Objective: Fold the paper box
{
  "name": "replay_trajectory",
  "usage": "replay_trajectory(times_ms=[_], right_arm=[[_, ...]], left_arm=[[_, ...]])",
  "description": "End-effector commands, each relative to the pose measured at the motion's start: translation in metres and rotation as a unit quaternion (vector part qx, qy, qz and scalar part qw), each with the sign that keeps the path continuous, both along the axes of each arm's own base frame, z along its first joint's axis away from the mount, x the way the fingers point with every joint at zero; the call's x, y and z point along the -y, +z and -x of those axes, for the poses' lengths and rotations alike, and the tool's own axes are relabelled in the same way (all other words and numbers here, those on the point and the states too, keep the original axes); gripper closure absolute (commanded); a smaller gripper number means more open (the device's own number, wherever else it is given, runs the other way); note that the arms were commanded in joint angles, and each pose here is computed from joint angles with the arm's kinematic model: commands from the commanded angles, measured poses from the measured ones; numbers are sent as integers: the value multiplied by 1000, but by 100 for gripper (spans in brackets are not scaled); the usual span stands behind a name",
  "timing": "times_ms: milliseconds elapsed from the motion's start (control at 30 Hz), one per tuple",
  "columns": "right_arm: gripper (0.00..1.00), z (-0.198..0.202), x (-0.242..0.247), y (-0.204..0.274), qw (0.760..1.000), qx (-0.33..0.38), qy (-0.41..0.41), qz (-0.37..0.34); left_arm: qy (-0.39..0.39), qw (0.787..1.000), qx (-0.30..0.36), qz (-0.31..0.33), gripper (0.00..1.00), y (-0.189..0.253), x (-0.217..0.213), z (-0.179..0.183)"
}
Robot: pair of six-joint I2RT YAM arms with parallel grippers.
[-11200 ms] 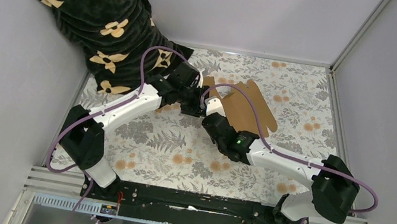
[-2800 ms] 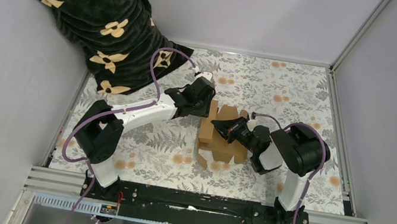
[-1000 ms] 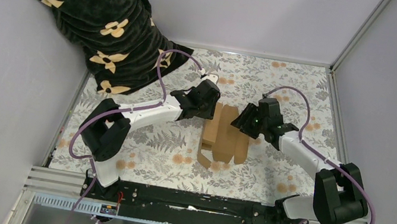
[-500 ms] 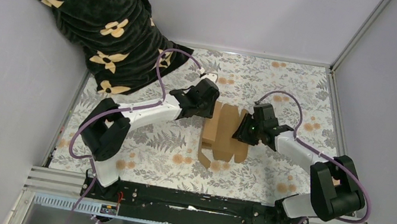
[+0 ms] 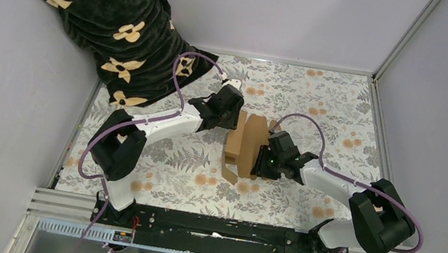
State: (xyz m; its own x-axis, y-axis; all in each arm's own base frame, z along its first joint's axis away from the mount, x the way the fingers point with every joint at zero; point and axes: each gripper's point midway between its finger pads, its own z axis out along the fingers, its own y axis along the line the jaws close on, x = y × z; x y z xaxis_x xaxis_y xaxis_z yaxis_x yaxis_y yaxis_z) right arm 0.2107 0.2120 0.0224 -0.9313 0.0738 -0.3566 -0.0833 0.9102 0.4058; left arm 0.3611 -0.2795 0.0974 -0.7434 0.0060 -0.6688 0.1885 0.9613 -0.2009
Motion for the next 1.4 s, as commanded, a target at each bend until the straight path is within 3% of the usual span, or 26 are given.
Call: replay_trajectory(times_ms=[0, 300, 467, 700, 1067, 1367], right_arm=[[61, 5, -5, 1, 1000, 10, -3, 0], [58, -7, -16, 28, 999, 44, 4, -1], [51, -48, -21, 76, 995, 96, 0, -10], [45, -135, -9, 121, 989, 127, -18, -75], [44, -231, -23, 79, 994, 84, -6, -72], [46, -262, -24, 56, 995, 79, -5, -62]], left_arm=[[-4, 1000, 10, -15, 54, 3, -7, -7], [-9, 1000, 19, -13, 54, 9, -10, -6], [-9, 1000, 20, -14, 53, 11, -14, -3], [-14, 1000, 16, -17, 53, 8, -18, 2], [-21, 1000, 14, -11, 53, 8, -16, 4], [-26, 1000, 12, -10, 53, 9, -16, 6]])
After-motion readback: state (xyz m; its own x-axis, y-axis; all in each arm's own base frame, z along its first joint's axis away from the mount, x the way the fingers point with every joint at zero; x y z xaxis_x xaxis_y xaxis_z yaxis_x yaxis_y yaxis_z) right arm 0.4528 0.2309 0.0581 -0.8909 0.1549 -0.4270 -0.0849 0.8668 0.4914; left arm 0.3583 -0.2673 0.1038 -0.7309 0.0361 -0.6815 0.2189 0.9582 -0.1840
